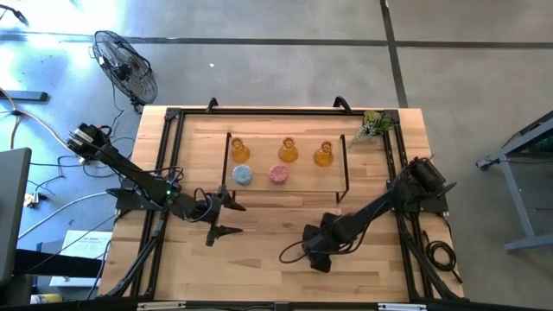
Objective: Pick & Place candle stick holders
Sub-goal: Put the red scented candle on the shelf aligned with the other scented candle
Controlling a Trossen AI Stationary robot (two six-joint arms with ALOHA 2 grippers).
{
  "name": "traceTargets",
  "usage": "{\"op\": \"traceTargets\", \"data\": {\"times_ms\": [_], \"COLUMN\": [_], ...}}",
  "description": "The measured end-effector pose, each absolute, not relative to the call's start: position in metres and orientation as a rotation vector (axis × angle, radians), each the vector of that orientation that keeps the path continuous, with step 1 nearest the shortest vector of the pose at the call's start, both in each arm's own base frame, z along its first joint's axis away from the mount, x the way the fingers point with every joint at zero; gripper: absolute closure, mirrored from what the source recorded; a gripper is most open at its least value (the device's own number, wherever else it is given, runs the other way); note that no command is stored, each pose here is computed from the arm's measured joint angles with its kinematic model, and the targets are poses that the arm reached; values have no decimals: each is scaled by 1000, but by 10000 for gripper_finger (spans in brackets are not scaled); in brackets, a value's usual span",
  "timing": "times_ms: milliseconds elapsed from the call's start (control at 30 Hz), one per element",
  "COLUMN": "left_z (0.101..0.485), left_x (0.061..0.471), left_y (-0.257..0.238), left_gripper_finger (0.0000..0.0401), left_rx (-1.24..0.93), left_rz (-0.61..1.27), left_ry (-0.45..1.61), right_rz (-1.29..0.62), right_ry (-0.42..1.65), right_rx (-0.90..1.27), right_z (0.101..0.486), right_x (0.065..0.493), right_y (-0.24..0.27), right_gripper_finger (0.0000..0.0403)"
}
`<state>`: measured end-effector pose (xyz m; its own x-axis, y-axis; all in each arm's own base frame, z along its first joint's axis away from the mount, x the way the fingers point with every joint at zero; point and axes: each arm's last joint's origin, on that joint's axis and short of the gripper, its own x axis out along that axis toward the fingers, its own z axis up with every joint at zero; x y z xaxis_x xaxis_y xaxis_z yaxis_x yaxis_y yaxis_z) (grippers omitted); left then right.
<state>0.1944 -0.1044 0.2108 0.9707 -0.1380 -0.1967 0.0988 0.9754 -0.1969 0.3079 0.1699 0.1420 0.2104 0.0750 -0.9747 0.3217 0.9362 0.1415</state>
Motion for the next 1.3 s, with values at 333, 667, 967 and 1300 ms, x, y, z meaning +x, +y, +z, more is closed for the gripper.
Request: {"op": "traceTargets", "data": {"times_ms": [333,667,967,1300], "left_z": [211,211,211,211], "left_x": [194,194,194,194], "left_y": [-104,-104,-104,-104], "left_gripper_finger": [84,84,84,84], "left_rx": [-187,-187,-187,-187], "left_rz": [-121,-120,-120,-120], "left_ry": [212,213,213,213], "right_rz": [-171,-175,-170,-136], "right_ry": [1368,1380,1386,1392], "right_rx": [360,382,386,412], "right_z": [142,142,143,151], "right_x": [309,310,310,308], "right_y": [166,164,163,163], "right_gripper_finger": [64,92,102,103]}}
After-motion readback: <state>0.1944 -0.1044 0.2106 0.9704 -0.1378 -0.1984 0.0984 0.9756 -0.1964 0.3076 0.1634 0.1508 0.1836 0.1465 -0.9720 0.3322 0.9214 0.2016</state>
